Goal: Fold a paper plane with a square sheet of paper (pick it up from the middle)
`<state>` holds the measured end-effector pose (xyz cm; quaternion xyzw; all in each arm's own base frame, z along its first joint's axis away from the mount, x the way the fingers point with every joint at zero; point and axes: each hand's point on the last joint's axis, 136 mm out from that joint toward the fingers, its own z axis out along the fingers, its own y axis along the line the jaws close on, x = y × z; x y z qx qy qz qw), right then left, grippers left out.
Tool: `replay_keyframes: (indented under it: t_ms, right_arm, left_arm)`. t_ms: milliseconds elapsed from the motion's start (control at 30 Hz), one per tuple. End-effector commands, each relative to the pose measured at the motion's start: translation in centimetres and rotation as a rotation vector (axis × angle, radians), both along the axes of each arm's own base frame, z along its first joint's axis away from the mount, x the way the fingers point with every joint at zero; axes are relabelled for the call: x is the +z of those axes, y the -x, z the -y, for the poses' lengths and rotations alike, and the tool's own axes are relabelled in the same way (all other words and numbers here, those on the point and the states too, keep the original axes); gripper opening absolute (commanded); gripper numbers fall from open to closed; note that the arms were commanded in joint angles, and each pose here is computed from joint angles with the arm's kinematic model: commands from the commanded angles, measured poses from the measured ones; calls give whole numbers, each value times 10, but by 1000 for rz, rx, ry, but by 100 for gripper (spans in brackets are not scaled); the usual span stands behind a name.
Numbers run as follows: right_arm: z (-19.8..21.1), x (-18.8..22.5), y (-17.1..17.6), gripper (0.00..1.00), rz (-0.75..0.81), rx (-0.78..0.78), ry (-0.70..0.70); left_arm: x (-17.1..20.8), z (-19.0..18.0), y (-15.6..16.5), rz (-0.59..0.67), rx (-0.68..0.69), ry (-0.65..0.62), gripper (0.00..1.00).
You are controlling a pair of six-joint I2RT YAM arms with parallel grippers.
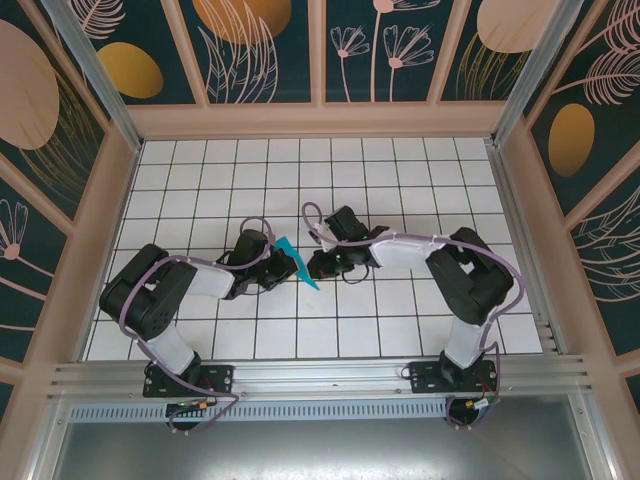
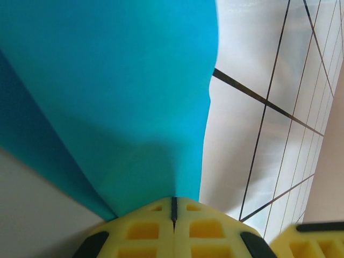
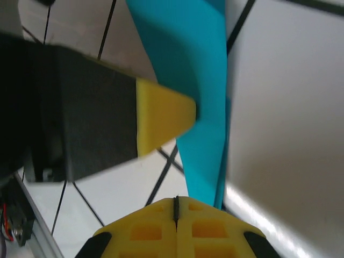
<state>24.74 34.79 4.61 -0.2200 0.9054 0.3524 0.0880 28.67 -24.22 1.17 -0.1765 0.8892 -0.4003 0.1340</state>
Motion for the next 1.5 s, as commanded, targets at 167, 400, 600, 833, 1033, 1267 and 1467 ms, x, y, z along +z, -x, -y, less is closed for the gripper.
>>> replay_keyframes:
  t_ms: [167, 400, 600, 833, 1033, 1267, 1467]
  right_arm:
    - [-4, -27, 7, 0, -68, 13, 25]
    - [32, -45, 51, 0, -148, 59, 109]
    - [59, -49, 78, 0, -191, 74, 157]
    - [34, 4, 35, 0, -7, 11, 47]
    - [4, 10, -1, 0, 41, -48, -15]
    - [-13, -7, -5, 0, -16, -25, -38]
    - [-2, -27, 4, 0, -46, -18, 13]
  left_arm:
    - [-57, -43, 25, -128, 73, -222, 0]
    - [-63, -49, 27, -149, 98, -245, 0]
    - [-65, -50, 28, -152, 100, -248, 0]
    - [-60, -45, 25, -131, 81, -226, 0]
    - [-54, -40, 22, -113, 66, -205, 0]
    - [-46, -35, 18, -97, 53, -186, 0]
    - [-35, -28, 11, -59, 29, -167, 0]
